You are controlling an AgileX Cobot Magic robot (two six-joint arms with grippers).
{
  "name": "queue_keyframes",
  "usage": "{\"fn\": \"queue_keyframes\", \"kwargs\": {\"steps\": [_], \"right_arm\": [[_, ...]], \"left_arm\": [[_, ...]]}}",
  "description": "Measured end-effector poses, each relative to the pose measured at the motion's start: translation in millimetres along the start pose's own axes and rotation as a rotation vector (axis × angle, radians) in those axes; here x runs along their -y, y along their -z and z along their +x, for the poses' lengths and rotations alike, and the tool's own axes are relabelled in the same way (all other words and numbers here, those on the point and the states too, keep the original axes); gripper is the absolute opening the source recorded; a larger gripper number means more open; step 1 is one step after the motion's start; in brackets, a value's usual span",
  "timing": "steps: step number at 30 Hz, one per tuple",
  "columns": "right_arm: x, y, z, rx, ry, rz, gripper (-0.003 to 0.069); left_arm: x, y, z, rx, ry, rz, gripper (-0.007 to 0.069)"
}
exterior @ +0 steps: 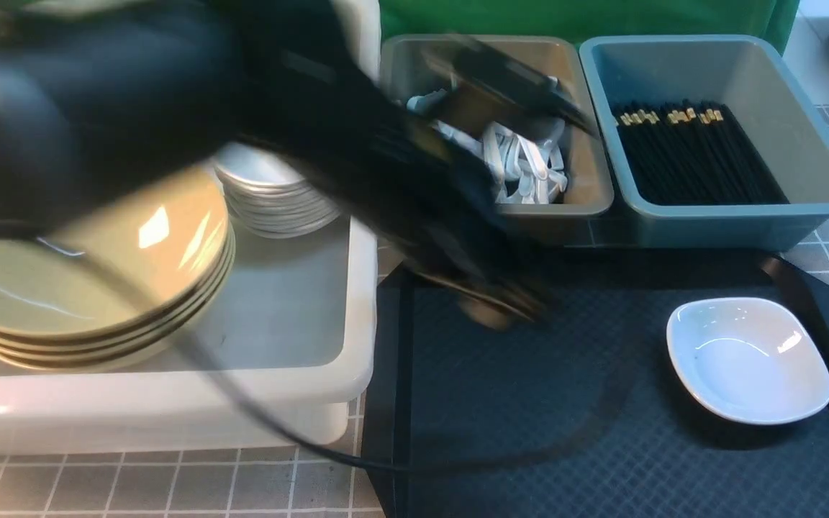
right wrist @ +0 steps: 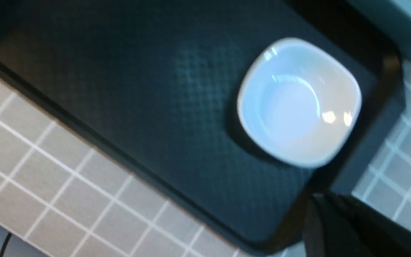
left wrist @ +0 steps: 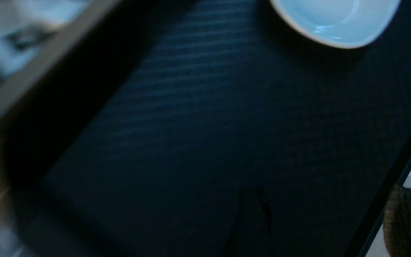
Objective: On grey table put chopsticks spoon bowls plates into blue grey white boxes.
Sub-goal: 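Grasp the small white bowl on the black tray by its rim with the left gripper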
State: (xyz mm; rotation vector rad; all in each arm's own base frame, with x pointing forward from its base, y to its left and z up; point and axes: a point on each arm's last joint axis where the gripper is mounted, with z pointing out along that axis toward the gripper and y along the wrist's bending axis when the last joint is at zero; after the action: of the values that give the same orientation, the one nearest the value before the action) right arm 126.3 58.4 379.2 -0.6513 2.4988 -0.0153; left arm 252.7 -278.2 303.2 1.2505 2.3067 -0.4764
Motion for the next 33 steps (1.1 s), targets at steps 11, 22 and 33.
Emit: {"fn": "queue_keyframes", "kwargs": {"steps": [11,22,33], "right_arm": [[6,34,39,0.15,-0.072,0.002,0.0006],[4,23,43,0.109,-0.02,0.003,0.0011],[2,16,46,0.081,-0.006,0.0,0.0013]], "left_arm": [[6,-143,-58,-0.072,0.072,0.079,0.0418],[4,-211,-66,-0.06,0.175,0.16,0.0369],[1,-175,-83,-0.054,0.068,0.156,0.0006]]}}
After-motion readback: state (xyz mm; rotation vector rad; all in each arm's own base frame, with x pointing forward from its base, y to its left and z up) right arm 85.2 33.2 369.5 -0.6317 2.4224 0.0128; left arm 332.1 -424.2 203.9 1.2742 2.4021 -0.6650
